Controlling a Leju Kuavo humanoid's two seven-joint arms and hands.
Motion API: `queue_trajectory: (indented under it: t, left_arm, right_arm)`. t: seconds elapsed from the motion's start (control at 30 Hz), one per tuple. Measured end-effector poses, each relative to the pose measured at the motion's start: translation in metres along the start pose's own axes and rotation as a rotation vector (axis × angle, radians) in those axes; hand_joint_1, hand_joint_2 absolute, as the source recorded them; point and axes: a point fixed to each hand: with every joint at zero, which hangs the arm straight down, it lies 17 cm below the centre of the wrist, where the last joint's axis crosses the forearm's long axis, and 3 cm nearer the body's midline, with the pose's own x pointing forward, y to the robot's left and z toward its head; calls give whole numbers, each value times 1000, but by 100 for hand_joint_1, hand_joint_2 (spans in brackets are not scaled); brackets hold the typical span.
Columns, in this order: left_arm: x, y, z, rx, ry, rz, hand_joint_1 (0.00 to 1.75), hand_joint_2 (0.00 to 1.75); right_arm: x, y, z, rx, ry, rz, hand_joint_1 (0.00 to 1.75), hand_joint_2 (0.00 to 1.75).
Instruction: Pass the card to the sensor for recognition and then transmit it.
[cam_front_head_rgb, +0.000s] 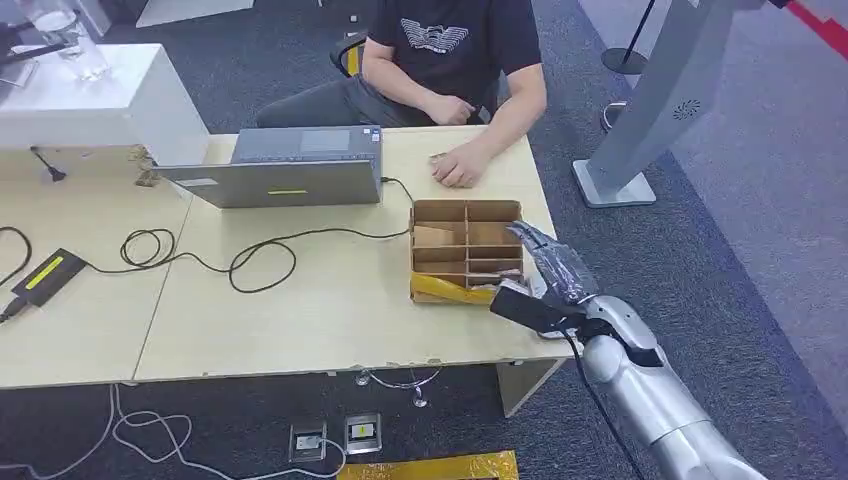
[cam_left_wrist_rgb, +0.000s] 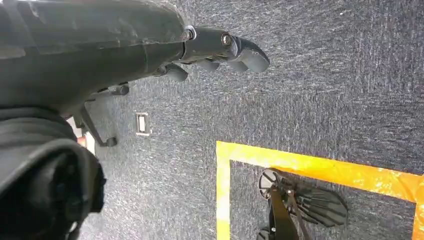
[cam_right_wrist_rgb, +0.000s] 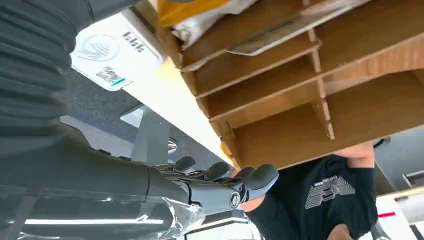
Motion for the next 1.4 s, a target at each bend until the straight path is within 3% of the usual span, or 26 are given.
queue_trajectory:
  t: [0.67,1.4]
  left_arm:
    - [-1,-3,0,-13,2,-25,0,0]
    - [-2,-2,0,-10,3,-29,0,0]
  right_arm:
    - [11,10,-19,0,9,-41,0,175]
    - [9,25,-18,35,11,67,0,175]
